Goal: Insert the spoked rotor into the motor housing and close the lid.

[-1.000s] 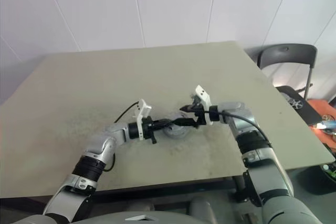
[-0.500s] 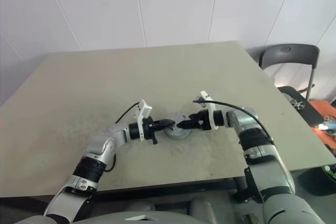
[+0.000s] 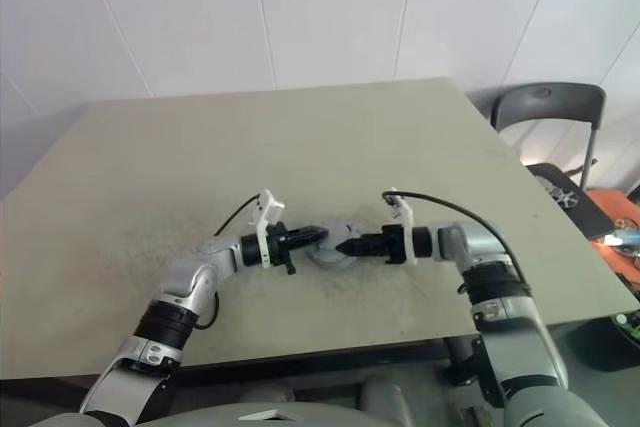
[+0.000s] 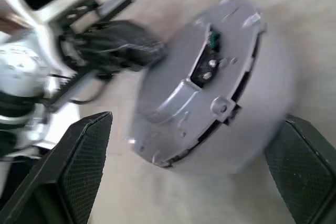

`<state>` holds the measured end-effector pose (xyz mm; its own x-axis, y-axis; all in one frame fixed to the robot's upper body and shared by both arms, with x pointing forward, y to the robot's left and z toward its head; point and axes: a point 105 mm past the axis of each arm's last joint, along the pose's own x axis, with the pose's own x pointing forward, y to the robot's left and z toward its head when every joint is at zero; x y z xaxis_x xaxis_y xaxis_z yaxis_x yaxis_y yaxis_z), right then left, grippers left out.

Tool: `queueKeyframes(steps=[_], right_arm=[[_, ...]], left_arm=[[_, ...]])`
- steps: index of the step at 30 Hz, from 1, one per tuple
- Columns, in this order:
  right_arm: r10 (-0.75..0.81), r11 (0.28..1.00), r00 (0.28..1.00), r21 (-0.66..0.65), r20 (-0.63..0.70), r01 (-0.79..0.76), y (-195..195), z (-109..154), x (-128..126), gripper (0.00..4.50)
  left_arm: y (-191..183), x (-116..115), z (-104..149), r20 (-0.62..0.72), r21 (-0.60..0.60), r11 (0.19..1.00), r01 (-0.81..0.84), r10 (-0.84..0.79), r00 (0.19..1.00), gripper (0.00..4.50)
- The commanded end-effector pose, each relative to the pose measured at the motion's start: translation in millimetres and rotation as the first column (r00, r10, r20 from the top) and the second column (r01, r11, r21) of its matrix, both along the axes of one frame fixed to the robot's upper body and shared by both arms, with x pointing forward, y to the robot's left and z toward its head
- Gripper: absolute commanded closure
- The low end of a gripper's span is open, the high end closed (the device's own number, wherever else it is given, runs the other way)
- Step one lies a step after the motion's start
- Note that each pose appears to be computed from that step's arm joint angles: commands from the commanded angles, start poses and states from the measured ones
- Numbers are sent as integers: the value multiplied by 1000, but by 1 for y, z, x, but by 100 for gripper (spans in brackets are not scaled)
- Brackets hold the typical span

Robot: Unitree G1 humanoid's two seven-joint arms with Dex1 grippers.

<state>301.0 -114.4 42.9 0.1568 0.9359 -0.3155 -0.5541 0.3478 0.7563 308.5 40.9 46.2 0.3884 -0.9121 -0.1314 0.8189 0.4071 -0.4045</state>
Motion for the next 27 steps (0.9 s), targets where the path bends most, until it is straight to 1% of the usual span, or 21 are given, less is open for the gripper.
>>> queueKeyframes(steps=[1,9,10,11,12,14,15,18,21,27], right_arm=[[60,991,997,121,-52,-53,27,5,-10,1],[22,995,998,98,-53,-17,26,3,-4,1],[19,995,998,97,-52,-14,25,4,-3,38],[19,995,999,98,-51,-14,24,4,-2,52],[21,995,999,98,-49,-16,24,4,-2,78],[26,995,999,102,-46,-22,24,5,-2,148],[29,994,999,108,-45,-24,24,7,-3,175],[35,993,998,118,-45,-29,25,8,-3,239],[38,992,998,119,-46,-32,25,8,-4,255],[41,991,998,129,-45,-35,28,9,-4,259]], left_arm=[[-5,-9,-23,-82,55,998,16,-12,997,450],[-4,-8,-23,-81,57,998,10,-5,997,450],[-4,-8,-23,-80,57,998,9,-5,997,450],[-4,-8,-23,-80,56,998,9,-4,997,450],[-4,-8,-23,-80,56,998,9,-4,997,450],[-4,-8,-23,-80,56,998,9,-4,997,450],[-4,-8,-23,-80,56,998,9,-4,997,450],[-4,-9,-23,-80,55,998,9,-4,997,450],[-4,-9,-23,-81,55,998,8,-4,997,450],[-4,-8,-23,-81,55,998,3,1,997,450]])
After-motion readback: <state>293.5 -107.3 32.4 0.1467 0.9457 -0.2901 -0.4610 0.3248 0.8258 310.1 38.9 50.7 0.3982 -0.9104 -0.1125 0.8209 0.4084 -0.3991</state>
